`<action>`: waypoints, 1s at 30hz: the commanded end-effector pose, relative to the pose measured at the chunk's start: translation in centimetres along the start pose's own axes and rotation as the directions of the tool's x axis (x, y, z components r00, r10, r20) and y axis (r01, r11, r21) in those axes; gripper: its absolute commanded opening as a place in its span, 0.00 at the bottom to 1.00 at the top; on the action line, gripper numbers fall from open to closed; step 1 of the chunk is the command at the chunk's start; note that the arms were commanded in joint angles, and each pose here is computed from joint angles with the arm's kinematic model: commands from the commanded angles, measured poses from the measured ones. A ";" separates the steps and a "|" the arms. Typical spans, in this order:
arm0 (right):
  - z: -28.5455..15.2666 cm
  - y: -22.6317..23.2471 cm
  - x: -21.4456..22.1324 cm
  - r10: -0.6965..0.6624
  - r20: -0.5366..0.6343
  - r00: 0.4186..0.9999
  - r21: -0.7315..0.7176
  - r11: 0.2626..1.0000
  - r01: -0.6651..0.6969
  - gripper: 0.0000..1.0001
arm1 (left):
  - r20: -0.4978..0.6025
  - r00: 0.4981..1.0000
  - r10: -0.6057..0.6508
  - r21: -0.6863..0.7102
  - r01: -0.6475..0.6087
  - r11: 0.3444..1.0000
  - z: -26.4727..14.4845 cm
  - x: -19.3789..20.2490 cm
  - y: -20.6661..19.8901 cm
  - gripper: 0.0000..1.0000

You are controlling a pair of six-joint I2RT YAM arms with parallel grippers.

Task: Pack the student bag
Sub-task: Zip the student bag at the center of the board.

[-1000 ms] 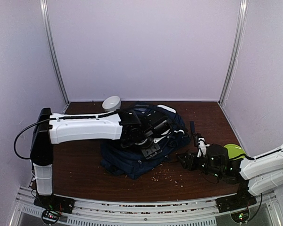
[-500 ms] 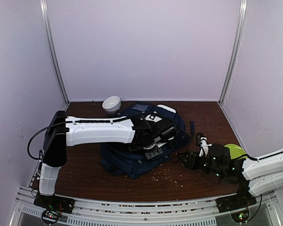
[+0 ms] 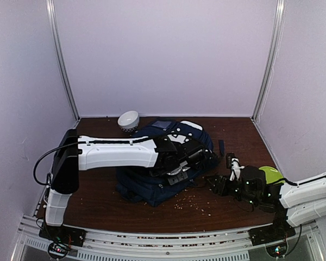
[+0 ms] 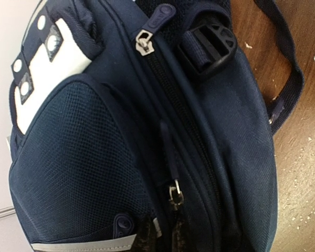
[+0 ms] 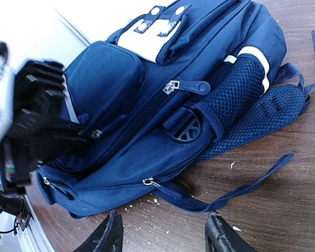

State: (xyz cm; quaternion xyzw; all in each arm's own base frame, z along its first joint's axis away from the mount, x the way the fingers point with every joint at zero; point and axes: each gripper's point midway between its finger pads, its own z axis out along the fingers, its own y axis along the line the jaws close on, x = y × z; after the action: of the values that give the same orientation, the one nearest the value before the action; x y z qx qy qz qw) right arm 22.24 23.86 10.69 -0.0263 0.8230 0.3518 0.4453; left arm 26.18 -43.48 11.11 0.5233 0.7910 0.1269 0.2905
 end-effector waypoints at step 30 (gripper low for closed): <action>6.5 3.3 1.1 -0.136 -0.051 0.989 -0.301 0.947 0.115 0.54 | 0.310 0.925 -0.218 -0.024 0.237 0.971 -10.5 -4.6 8.4 0.00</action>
State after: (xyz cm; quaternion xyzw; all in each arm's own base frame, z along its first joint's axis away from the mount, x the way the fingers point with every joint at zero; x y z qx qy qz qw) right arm 24.57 28.75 7.45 -0.1291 0.8008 0.4106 0.4164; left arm 27.02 -42.72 19.80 0.4719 0.7976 0.0685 0.3694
